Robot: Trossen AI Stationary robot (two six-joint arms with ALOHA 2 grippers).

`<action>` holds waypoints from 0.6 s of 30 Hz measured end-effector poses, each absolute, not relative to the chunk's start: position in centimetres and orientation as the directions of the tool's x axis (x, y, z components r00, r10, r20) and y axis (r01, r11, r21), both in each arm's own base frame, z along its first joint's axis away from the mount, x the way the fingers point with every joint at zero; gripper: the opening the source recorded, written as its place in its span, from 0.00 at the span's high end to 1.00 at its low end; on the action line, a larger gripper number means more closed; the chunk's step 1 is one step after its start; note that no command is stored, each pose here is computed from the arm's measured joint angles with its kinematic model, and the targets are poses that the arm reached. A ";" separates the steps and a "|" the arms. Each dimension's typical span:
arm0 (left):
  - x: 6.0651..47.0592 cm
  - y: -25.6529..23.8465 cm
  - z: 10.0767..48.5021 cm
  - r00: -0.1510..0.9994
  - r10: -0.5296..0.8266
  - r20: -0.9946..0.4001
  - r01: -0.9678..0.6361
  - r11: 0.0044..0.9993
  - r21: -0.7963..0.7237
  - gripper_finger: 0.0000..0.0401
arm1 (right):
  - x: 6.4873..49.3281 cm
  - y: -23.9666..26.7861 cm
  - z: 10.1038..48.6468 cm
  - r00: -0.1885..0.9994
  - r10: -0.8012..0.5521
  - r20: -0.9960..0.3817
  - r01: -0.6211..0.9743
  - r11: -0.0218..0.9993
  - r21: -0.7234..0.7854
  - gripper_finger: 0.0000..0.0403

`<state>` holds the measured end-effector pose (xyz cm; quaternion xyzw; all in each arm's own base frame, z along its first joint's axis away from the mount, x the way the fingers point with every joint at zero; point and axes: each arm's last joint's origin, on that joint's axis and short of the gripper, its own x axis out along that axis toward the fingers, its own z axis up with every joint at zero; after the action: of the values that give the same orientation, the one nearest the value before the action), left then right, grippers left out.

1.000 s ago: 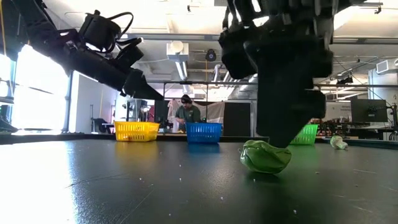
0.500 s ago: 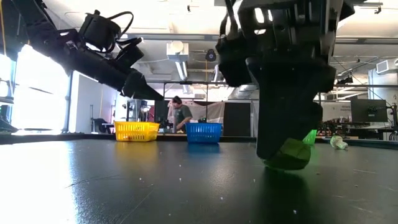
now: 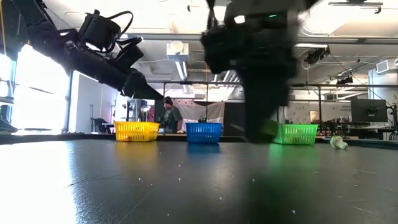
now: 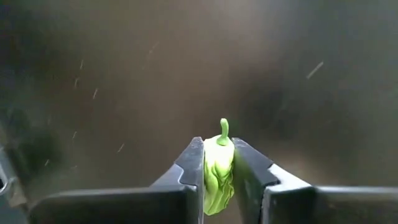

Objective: Sort produce into baskets
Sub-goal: Put the green chili pepper into the blue bin

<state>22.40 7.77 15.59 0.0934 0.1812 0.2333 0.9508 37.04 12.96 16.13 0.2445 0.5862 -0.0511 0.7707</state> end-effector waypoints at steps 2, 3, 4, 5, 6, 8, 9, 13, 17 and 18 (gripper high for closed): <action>22.4 7.8 15.6 0.825 0.477 -0.301 -0.410 0.874 0.261 0.68 | 37.8 11.4 16.9 0.309 0.183 -0.933 0.352 0.889 0.291 0.89; 22.4 7.8 15.6 0.825 0.478 -0.302 -0.411 0.874 0.259 0.68 | 38.2 10.4 17.3 0.320 0.164 -0.933 0.341 0.899 0.275 0.89; 22.4 7.8 15.6 0.823 0.481 -0.301 -0.417 0.873 0.254 0.68 | 38.7 9.3 17.8 0.330 0.143 -0.933 0.326 0.910 0.255 0.89; 22.4 7.8 15.6 0.819 0.489 -0.301 -0.426 0.869 0.251 0.68 | 39.1 8.1 18.2 0.338 0.119 -0.934 0.313 0.921 0.231 0.89; 22.3 7.8 15.6 0.816 0.494 -0.301 -0.433 0.867 0.246 0.68 | 39.4 6.8 18.6 0.338 0.095 -0.937 0.300 0.932 0.202 0.89; 22.2 7.9 15.4 0.814 0.492 -0.310 -0.440 0.869 0.225 0.68 | 39.9 3.8 19.2 0.336 0.040 -0.941 0.275 0.951 0.139 0.90; 22.1 8.0 15.3 0.816 0.484 -0.314 -0.439 0.874 0.206 0.68 | 40.1 2.2 19.5 0.344 0.019 -0.939 0.264 0.958 0.116 0.90; 21.6 8.2 14.8 0.831 0.446 -0.332 -0.426 0.894 0.136 0.69 | 40.8 -4.0 21.0 0.392 -0.045 -0.919 0.233 0.971 0.052 0.90; 21.1 8.4 14.3 0.844 0.408 -0.350 -0.408 0.910 0.077 0.71 | 40.5 -9.4 22.1 0.433 -0.107 -0.895 0.245 0.970 0.003 0.90; 21.1 8.3 14.3 0.850 0.393 -0.351 -0.397 0.916 0.064 0.72 | 40.5 -10.7 22.4 0.451 -0.124 -0.884 0.255 0.967 -0.006 0.90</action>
<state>21.08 8.33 14.27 -0.0055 0.1812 0.2051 0.9618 40.45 -10.71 22.44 0.0638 0.5120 -0.1117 0.8493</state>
